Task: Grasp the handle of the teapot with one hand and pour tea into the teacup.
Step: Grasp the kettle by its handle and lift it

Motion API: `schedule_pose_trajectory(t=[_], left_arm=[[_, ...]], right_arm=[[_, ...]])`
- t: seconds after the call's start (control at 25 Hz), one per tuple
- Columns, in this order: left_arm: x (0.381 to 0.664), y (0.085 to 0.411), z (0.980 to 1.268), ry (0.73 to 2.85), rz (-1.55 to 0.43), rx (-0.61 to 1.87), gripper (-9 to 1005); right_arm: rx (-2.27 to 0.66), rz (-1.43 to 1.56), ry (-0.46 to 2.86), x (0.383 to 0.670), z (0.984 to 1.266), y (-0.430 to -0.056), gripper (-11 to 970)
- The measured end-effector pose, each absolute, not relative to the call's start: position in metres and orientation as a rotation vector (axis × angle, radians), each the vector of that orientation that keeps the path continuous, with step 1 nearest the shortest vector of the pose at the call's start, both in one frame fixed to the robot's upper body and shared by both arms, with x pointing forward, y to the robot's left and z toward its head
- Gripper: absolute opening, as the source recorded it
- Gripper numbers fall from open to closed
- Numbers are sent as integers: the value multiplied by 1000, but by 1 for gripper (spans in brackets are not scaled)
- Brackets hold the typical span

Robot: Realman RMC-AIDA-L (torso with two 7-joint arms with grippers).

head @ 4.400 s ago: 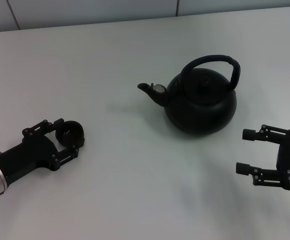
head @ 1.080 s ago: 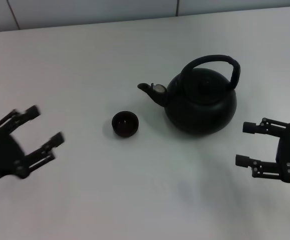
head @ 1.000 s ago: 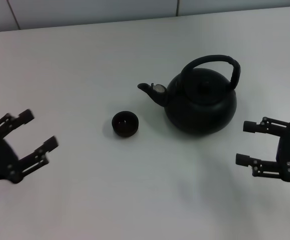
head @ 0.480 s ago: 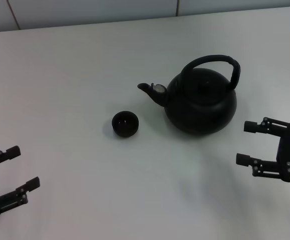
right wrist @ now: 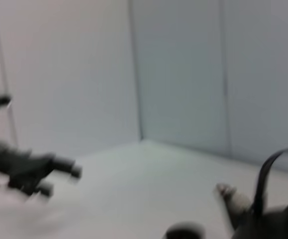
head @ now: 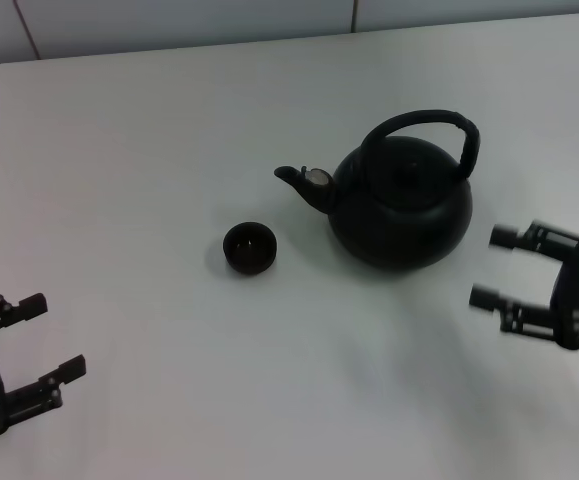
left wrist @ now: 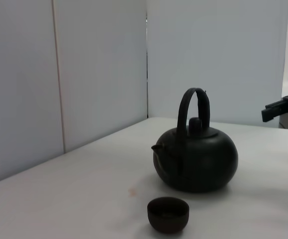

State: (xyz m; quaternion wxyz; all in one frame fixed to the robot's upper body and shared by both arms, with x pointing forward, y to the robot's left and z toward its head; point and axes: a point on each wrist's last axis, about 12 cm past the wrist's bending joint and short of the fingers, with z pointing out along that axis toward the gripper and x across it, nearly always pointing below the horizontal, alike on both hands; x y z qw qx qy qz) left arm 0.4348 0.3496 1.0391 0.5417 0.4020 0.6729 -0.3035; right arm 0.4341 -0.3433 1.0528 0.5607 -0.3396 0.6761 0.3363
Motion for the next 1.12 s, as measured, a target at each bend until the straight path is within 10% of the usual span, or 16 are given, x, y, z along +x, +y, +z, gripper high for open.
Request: schedule_pose_trajectory(t=[0.44, 1.12], left_arm=[[441, 336, 1038, 1565, -732, 928, 793], [442, 330, 1039, 1551, -737, 908, 793]], right_arm=[[-207, 270, 1402, 412, 1006, -304, 772], [-236, 225, 1465, 445, 1001, -279, 771]])
